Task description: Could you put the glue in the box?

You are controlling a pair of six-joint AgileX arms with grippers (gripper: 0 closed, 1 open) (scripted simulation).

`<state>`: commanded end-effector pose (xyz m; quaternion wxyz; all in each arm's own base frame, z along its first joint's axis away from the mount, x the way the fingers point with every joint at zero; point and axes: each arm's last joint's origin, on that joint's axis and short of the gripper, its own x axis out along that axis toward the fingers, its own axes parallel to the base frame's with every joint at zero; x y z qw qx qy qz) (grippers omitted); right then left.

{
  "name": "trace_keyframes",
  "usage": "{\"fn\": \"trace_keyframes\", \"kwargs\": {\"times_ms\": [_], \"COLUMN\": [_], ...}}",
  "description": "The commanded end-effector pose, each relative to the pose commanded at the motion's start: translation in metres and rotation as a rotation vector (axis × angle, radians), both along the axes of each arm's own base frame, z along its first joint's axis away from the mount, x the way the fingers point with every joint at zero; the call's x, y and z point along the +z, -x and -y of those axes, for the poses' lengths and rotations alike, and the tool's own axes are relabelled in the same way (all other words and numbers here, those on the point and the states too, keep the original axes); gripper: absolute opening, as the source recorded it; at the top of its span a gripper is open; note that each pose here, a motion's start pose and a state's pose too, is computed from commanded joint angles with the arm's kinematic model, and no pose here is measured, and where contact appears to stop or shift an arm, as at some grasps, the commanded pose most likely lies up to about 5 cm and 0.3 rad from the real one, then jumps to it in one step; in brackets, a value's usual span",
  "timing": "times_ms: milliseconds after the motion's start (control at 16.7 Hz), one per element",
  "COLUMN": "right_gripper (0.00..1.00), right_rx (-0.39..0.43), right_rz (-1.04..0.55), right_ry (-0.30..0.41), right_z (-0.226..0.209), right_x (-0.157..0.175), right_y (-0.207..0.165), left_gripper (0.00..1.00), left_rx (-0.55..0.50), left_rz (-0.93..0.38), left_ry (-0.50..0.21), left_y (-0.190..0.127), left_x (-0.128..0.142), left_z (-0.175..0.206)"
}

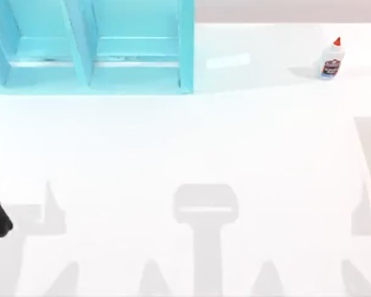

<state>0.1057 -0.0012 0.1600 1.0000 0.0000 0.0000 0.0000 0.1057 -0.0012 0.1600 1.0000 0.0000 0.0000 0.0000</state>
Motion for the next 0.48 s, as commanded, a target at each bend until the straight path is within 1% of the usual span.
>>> {"fn": "trace_keyframes", "kwargs": {"times_ms": [240,480], "right_gripper": [1.00,1.00], "right_rx": [-0.011,-0.053], "right_rz": [-0.005,-0.039], "right_ry": [-0.004,-0.013], "right_z": [0.000,0.002], "right_x": [0.004,0.029], "right_y": [-0.001,-0.011], "left_gripper": [1.00,1.00], "left_rx": [0.000,0.000], "left_rz": [0.000,0.000], "left_ry": [0.000,0.000], "left_y": [0.000,0.000], "left_x": [0.000,0.000], "left_z": [0.000,0.000]}}
